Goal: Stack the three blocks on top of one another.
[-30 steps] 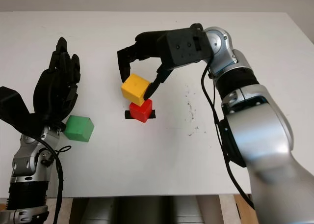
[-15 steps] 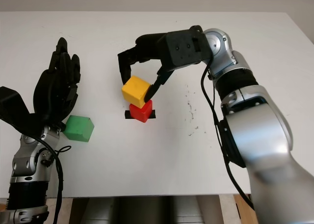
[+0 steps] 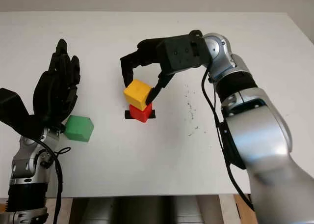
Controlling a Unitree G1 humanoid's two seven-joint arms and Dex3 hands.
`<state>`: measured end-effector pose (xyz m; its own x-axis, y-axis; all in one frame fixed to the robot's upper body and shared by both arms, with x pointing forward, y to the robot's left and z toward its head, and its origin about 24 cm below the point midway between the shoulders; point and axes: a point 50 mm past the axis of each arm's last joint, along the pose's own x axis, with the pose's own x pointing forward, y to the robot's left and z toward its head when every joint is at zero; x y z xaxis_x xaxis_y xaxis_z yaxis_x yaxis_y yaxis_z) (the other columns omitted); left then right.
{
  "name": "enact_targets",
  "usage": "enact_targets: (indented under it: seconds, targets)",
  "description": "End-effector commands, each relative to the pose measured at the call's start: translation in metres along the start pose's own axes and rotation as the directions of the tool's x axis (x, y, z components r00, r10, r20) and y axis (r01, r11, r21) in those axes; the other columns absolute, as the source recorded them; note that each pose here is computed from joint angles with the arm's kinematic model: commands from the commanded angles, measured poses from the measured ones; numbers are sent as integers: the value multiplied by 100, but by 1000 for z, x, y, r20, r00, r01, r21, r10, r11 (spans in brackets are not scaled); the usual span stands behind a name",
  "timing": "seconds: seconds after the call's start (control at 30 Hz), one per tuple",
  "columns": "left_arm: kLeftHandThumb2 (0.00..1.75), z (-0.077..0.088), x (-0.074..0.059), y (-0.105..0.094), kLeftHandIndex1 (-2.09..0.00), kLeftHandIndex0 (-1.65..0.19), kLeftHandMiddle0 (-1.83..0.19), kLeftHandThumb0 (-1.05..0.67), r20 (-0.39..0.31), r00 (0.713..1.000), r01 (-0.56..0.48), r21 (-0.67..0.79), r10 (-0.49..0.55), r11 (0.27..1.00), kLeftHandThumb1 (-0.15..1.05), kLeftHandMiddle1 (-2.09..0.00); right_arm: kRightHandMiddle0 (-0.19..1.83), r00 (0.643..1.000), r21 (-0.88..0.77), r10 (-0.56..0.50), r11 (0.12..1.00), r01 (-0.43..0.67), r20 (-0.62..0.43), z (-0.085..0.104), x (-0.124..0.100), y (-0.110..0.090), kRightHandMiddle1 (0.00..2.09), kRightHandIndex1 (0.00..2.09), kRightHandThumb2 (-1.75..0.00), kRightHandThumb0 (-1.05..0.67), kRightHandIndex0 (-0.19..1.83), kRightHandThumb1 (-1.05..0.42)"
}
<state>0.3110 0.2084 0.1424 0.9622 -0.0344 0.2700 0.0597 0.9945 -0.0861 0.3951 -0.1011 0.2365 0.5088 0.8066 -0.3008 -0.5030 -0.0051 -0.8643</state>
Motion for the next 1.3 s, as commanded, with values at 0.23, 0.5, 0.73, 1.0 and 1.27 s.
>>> enact_targets:
  seconds: [0.23,0.5,0.73,1.0,1.27]
  targets:
    - [55,3,-4,1,0,19,19,-77,1,1000,-6,-2,6,1000,105,0,49,1000,23,1,1000,-1,2,-2,6,8,149,6,-5,-46,27,-92]
    - [56,3,-5,2,0,19,19,-77,-4,1000,-5,1,5,1000,105,0,48,1000,12,7,1000,-7,-7,-3,8,11,149,6,-5,-47,27,-93]
    - [57,4,-5,3,0,19,19,-77,-6,1000,-2,6,3,1000,105,0,48,999,-2,6,1000,-6,-50,-6,8,11,149,5,-6,-48,26,-93]
    - [57,3,-5,3,0,19,19,-77,-4,1000,-1,2,1,1000,105,0,47,997,-4,-2,1000,1,-72,-9,6,10,148,4,-6,-46,24,-93]
    - [56,3,-5,3,0,19,19,-78,-7,1000,-2,5,2,1000,105,0,34,995,-36,-19,999,15,-95,-9,5,8,135,3,-5,-53,20,-90]
